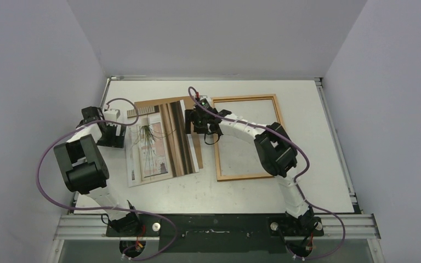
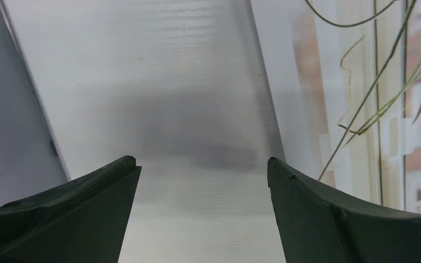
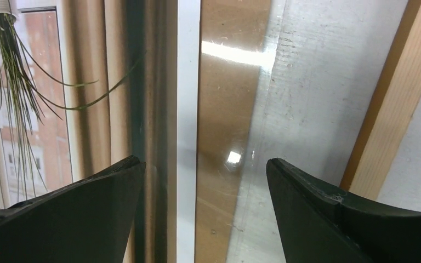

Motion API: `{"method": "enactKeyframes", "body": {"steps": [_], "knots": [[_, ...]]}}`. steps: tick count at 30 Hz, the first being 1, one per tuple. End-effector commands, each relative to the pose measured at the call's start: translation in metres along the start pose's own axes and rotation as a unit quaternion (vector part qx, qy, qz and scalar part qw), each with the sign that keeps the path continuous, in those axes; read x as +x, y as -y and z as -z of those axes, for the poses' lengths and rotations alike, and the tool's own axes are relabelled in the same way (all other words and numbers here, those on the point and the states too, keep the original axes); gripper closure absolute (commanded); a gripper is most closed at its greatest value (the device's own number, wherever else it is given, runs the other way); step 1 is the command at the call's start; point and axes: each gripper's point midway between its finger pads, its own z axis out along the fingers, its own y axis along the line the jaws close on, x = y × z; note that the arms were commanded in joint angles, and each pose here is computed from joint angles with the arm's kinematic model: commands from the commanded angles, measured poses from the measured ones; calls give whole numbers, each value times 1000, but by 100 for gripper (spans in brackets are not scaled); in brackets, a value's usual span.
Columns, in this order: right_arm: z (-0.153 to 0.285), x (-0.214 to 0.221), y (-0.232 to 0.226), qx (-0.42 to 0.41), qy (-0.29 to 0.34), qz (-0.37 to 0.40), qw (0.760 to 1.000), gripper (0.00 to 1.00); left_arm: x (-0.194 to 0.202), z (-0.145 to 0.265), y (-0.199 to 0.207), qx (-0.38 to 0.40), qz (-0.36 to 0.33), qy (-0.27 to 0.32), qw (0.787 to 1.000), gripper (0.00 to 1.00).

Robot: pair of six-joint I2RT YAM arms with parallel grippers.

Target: Put the photo into the frame

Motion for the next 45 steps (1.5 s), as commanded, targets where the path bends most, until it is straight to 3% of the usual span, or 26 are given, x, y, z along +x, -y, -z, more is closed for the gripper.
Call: {"method": "enactKeyframes", "body": {"steps": [1, 14, 24, 45], "knots": [[-7, -20, -10, -27, 22, -25, 999, 16, -19, -4, -24, -50, -28, 34, 998, 14], [-20, -8, 4, -35, 6, -62, 997, 16, -10, -29, 1, -18, -24, 12, 999, 15], [-14, -22, -17, -135, 8, -129, 982, 20, -12, -35, 18, -6, -26, 15, 1000, 21], [54, -64, -55, -259, 55, -176, 948, 25, -10, -39, 24, -1, -34, 15, 999, 23]]}}
